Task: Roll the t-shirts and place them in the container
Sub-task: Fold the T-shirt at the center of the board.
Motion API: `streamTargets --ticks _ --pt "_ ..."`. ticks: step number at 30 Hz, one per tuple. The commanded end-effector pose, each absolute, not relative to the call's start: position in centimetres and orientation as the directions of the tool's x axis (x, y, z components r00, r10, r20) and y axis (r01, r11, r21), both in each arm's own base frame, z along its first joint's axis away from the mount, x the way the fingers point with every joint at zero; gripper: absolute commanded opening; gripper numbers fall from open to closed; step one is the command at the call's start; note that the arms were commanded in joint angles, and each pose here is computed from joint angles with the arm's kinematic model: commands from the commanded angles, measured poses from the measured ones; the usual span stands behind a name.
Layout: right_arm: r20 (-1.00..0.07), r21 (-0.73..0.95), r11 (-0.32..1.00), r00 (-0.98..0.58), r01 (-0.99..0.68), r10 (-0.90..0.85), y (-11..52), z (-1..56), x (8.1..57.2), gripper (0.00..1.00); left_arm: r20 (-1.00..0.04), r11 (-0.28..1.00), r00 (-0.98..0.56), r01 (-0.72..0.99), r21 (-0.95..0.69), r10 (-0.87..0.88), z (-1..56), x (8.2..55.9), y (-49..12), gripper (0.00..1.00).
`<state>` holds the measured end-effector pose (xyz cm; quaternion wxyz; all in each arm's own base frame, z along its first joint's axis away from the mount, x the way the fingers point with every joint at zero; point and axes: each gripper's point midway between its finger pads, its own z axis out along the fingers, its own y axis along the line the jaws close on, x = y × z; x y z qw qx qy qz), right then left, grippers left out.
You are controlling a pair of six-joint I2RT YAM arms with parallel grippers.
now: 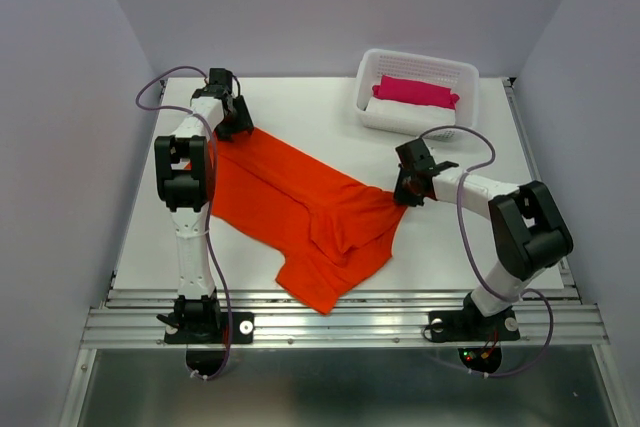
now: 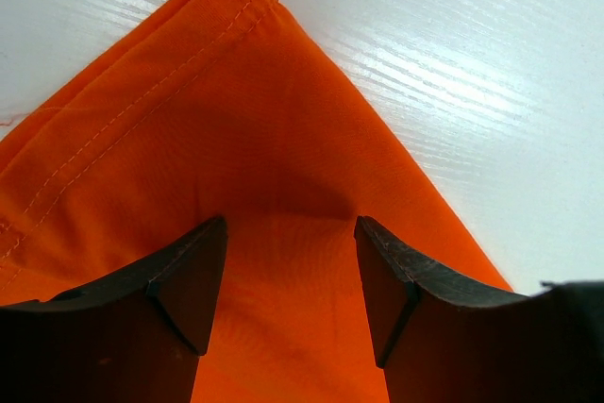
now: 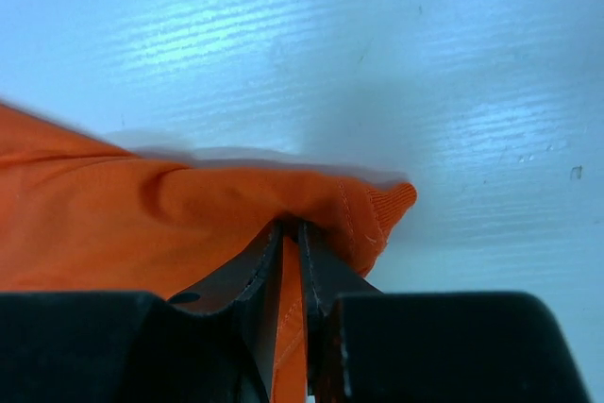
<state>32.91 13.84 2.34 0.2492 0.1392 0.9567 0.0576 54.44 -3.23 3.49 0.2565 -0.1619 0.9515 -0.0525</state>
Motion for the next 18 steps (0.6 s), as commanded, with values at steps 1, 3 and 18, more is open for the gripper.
streamTargets --ticks 1,3,18 --pt "-0.476 0.08 0.959 -0.835 0.271 0.276 11.6 0.0 33.6 0.17 -0.458 0.942 -0.823 -0.287 -0.172 -0.335 3.0 54.4 -2.8 0.68" --pt "-0.477 0.052 0.954 -0.832 0.296 0.284 10.7 -0.5 33.8 0.16 -0.457 0.941 -0.823 -0.289 -0.175 -0.337 2.8 54.6 -2.8 0.68" --pt "-0.553 -0.034 0.912 -0.767 0.41 0.325 5.4 0.3 37.8 0.15 -0.498 0.921 -0.785 -0.24 -0.305 -0.37 4.4 59.9 -5.1 0.68"
